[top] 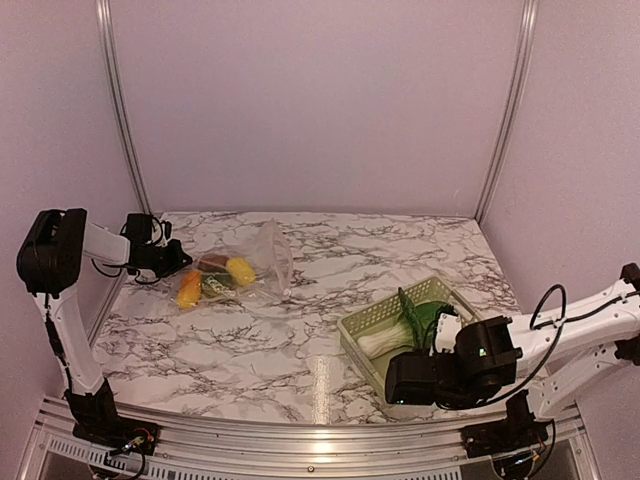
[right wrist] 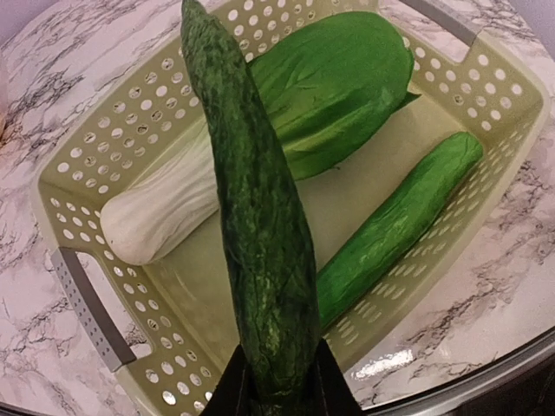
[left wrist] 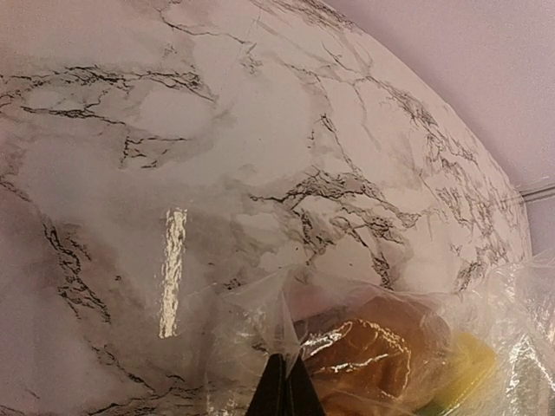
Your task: Open the zip-top bag and remove the fake food
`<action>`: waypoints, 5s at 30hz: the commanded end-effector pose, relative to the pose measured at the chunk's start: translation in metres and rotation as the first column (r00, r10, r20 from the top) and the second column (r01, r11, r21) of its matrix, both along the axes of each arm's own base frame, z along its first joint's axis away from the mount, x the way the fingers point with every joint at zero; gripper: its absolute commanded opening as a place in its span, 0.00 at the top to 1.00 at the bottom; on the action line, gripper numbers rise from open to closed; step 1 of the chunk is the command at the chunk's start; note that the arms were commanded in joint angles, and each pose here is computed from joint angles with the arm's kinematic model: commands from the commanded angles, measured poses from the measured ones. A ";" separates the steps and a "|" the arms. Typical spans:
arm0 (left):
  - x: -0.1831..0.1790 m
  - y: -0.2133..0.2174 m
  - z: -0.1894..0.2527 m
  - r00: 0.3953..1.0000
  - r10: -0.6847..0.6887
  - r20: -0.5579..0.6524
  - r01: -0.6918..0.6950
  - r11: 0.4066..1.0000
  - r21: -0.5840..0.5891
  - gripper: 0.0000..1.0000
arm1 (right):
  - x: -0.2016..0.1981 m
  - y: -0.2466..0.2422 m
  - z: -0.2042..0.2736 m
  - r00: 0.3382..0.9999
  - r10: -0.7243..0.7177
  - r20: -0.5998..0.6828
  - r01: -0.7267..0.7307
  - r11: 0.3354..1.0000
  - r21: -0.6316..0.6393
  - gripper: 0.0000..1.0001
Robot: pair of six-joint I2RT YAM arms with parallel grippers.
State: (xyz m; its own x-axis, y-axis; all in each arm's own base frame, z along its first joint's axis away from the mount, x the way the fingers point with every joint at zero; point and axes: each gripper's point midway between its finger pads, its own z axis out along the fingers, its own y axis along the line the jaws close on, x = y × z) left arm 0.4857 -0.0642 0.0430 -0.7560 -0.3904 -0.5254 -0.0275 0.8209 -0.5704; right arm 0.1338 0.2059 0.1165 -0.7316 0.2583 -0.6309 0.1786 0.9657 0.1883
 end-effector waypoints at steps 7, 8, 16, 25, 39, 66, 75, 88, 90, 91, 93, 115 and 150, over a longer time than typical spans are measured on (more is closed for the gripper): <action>-0.001 -0.001 -0.007 1.000 -0.006 -0.001 0.006 1.000 -0.019 1.00 | 0.021 -0.032 0.030 0.949 -0.287 0.132 0.249 0.937 0.246 1.00; 0.000 -0.001 -0.007 1.000 -0.006 -0.001 0.005 1.000 -0.019 1.00 | 0.023 -0.030 0.031 0.951 -0.280 0.132 0.242 0.938 0.247 1.00; 0.004 -0.001 0.000 1.000 -0.009 0.005 0.009 1.000 -0.020 1.00 | 0.040 -0.019 0.039 0.957 -0.238 0.165 0.204 0.958 0.201 0.50; 0.004 -0.004 -0.002 1.000 -0.025 0.004 0.025 0.999 -0.027 1.00 | 0.075 0.017 0.070 0.957 -0.047 0.287 0.004 0.989 0.148 0.28; -0.004 -0.009 -0.004 0.997 -0.074 -0.001 0.074 0.997 -0.016 1.00 | 0.167 0.061 0.138 0.762 0.417 0.496 -0.484 0.875 0.008 0.22; -0.017 -0.033 0.001 0.972 -0.236 0.007 0.236 0.971 -0.036 1.00 | 0.253 0.192 0.048 0.025 0.943 0.332 -0.877 0.180 -0.446 0.57; -0.024 -0.057 0.003 0.952 -0.306 0.013 0.306 0.951 -0.044 1.00 | 0.264 0.218 0.027 -0.088 0.952 0.293 -0.878 0.065 -0.474 0.65; -0.027 -0.065 0.003 0.944 -0.330 0.010 0.330 0.942 -0.053 1.00 | 0.247 0.215 -0.003 -0.096 0.977 0.192 -0.882 0.006 -0.471 0.73; -0.027 -0.065 0.002 0.944 -0.330 0.006 0.329 0.943 -0.053 1.00 | 0.238 0.214 0.004 -0.102 0.973 0.206 -0.870 0.013 -0.492 0.73; -0.026 -0.065 0.001 0.944 -0.329 0.003 0.329 0.943 -0.053 1.00 | 0.234 0.213 0.006 -0.102 0.973 0.209 -0.870 0.015 -0.493 0.73; -0.026 -0.065 0.001 0.945 -0.328 0.001 0.328 0.943 -0.053 1.00 | 0.227 0.211 0.004 -0.101 0.975 0.199 -0.871 0.010 -0.491 0.73; -0.046 -0.099 0.002 0.899 -0.438 0.016 0.438 0.895 -0.081 1.00 | 0.245 0.250 -0.044 -0.134 0.983 0.125 -0.854 -0.050 -0.518 0.72; -0.088 -0.134 -0.009 0.886 -0.462 0.020 0.460 0.875 -0.149 1.00 | 0.220 0.279 -0.052 0.071 0.942 0.329 -0.933 0.180 -0.312 0.31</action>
